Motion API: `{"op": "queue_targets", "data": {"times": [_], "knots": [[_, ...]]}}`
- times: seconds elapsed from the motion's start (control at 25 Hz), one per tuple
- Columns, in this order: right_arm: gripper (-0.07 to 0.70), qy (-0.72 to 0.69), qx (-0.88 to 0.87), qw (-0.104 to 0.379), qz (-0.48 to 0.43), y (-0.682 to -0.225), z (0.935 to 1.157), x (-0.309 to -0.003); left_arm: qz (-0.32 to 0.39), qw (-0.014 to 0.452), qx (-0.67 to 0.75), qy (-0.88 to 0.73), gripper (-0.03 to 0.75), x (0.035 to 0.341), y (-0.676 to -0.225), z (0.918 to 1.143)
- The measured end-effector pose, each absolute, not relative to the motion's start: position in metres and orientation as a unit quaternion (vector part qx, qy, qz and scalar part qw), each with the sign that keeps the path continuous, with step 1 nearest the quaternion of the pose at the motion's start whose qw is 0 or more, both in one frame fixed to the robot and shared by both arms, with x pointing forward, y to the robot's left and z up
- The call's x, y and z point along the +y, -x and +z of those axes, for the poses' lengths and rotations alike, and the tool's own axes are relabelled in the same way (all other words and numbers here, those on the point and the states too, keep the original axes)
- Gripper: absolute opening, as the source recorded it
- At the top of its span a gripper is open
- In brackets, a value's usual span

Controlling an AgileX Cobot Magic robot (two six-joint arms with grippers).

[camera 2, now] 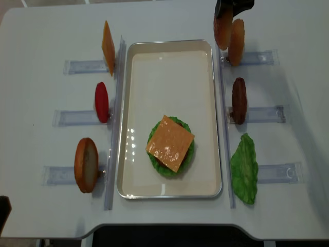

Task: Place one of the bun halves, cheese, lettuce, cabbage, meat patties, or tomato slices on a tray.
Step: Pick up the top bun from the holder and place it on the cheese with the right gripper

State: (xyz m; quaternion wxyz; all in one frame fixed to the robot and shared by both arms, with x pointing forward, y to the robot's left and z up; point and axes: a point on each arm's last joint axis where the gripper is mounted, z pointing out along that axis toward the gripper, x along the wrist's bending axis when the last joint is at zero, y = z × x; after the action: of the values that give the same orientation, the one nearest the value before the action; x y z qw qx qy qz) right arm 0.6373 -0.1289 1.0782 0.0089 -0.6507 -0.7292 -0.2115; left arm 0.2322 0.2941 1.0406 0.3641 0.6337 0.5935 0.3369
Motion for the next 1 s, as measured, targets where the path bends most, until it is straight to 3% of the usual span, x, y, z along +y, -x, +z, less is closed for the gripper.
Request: {"op": "queue_targets", "data": {"times": [0.28,0.6,0.84,1.0], "knots": [[0.212,0.635,-0.738,0.018,-0.225,-0.623,1.096,-0.124,0.337,0.364,0.594,-0.634,-0.007,0.294,-0.232,1.041],[0.212,0.598,-0.760,0.032,-0.252,-0.577,1.113,-0.100,0.337,0.364,0.594,-0.634,-0.007,0.294,-0.232,1.041],[0.212,0.562,-0.760,0.083,-0.315,-0.551,1.120,-0.085,0.337,0.364,0.594,-0.634,-0.007,0.294,-0.232,1.041],[0.212,0.545,-0.757,0.111,-0.344,-0.536,1.111,-0.078,0.337,0.364,0.594,-0.634,-0.007,0.294,-0.232,1.041]]}}
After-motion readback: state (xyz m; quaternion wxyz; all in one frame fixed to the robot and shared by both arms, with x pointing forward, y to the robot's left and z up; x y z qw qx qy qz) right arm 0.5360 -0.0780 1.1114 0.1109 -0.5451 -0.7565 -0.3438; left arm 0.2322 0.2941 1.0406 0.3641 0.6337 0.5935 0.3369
